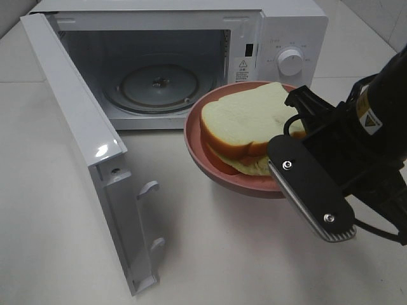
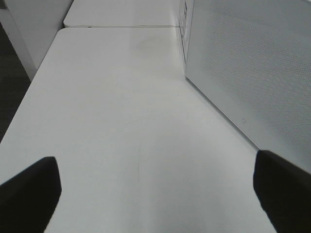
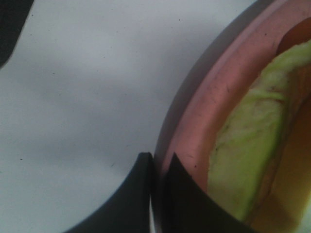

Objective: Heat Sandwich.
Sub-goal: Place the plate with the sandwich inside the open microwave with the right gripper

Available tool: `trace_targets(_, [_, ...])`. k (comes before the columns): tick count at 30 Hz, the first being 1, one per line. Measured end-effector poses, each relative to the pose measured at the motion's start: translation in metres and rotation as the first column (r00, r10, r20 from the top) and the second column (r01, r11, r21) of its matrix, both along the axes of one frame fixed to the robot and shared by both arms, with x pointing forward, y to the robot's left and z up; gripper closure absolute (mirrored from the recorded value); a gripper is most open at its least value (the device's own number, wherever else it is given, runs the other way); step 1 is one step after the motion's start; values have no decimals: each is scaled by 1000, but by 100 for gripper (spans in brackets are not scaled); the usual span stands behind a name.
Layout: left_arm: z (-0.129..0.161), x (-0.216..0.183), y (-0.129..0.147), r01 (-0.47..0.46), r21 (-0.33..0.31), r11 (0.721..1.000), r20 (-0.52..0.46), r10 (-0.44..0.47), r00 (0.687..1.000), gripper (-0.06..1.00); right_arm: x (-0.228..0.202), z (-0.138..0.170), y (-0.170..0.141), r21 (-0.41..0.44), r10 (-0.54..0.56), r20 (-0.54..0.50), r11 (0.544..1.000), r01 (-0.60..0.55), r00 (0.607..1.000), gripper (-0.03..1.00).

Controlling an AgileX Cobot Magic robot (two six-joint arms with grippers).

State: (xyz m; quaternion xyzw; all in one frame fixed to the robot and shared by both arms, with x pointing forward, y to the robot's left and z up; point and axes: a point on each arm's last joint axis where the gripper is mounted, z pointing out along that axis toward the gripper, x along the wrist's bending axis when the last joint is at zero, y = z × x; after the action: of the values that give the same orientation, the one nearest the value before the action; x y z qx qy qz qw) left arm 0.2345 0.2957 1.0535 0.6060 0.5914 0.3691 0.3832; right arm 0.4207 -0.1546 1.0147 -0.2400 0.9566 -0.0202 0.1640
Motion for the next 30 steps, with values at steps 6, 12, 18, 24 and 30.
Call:
trace_targets(6, [0,0,0,0,0,1000,0,0,1000,-5,8,0,-6,12,81,11,997,-82,997,92])
trace_targets(12, [0,0,0,0,0,1000,0,0,1000,-5,8,0,-5,15,108,6,994,-108,994,92])
trace_targets(18, [0,0,0,0,0,1000,0,0,1000,-5,9,0,-5,24,109,17,994,-109,994,92])
trace_targets(24, [0,0,0,0,0,1000,0,0,1000,-5,18,-9,3,18,112,1,994,-112,994,92])
trace_targets(30, [0,0,0,0,0,1000,0,0,1000,-5,33,-8,15,28,115,13,993,-115,993,92])
